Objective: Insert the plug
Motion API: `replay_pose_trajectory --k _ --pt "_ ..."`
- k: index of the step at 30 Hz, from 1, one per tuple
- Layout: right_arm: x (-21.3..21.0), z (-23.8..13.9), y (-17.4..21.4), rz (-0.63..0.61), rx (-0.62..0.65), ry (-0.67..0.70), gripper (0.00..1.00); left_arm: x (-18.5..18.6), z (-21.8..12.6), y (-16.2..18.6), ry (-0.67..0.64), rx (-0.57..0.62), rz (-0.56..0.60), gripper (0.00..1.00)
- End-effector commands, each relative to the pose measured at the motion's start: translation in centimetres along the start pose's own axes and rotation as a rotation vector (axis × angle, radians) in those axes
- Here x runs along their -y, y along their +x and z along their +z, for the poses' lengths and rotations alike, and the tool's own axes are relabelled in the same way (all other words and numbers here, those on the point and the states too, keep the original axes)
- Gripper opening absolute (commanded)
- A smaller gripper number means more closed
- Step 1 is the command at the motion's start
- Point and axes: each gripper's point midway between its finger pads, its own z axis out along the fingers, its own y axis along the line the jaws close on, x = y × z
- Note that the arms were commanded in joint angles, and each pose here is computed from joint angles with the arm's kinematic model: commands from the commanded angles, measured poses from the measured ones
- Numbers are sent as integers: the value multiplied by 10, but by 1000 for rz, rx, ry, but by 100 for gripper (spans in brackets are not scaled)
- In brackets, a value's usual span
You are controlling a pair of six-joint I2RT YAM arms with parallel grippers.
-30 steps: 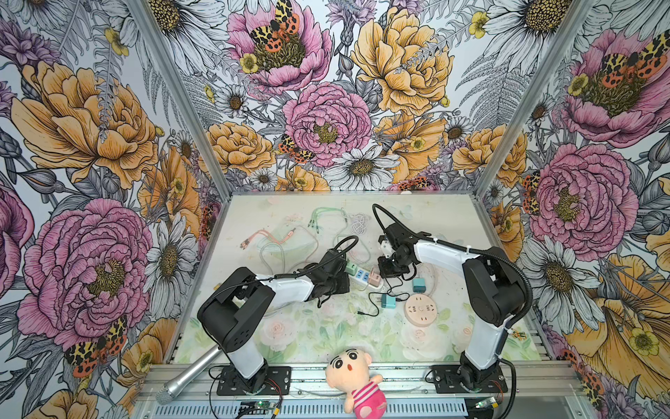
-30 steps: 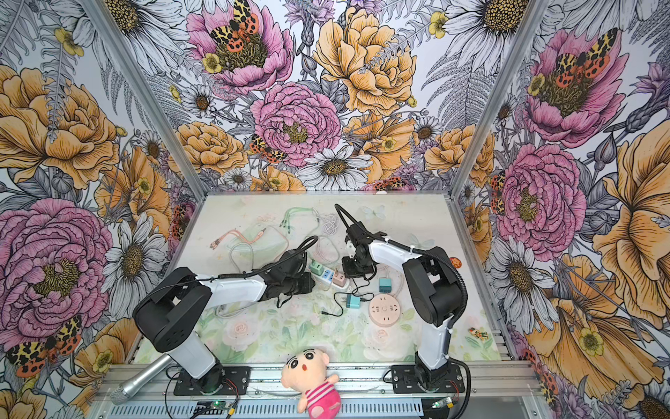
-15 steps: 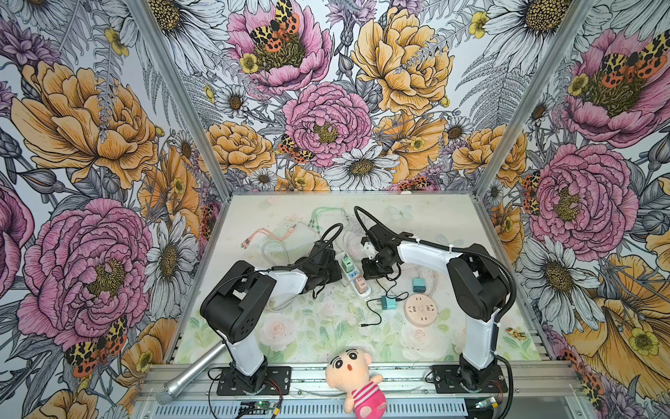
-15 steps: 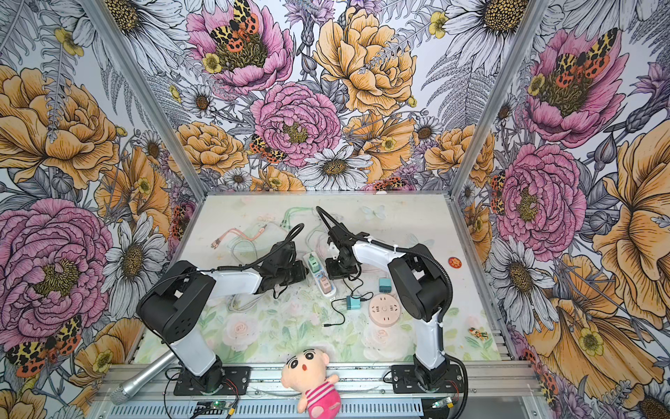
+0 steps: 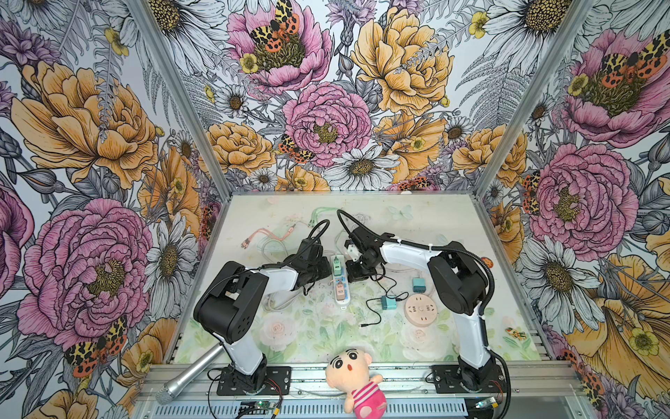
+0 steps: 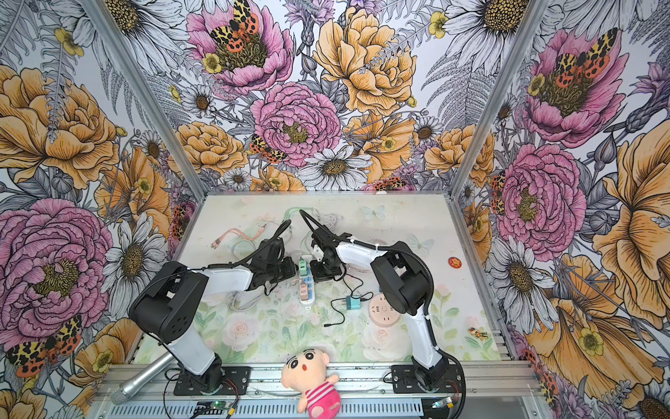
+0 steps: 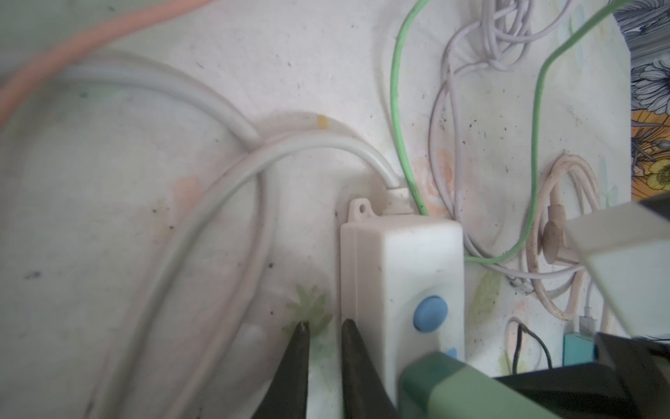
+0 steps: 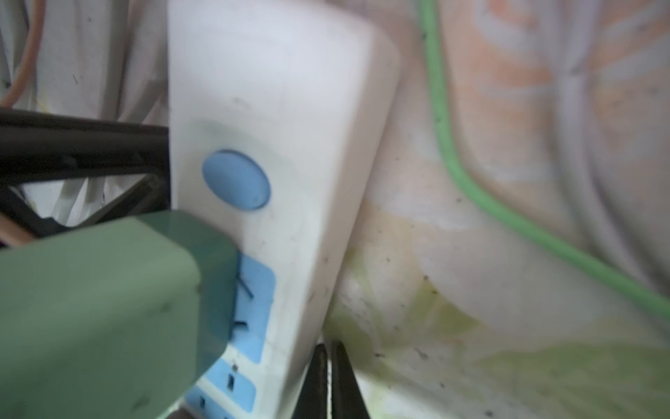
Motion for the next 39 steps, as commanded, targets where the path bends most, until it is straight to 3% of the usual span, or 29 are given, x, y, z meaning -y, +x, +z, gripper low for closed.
replay_pose_trajectory --k 1,13,18,26,39 --pt "-21 2 -11 -27 22 -52 8 -5 -7 0 6 -21 27 20" --pt "-29 4 -24 -43 48 -50 8 -18 -20 -3 -74 -29 37 20" --pt "-34 7 -30 -52 55 -51 8 -33 -44 0 -165 -24 33 19" --pt "-38 11 -33 -64 58 -52 9 -24 -93 -6 -170 -6 30 19" --pt "-60 20 -51 -91 84 -74 11 -7 -178 -24 -162 136 41 21"
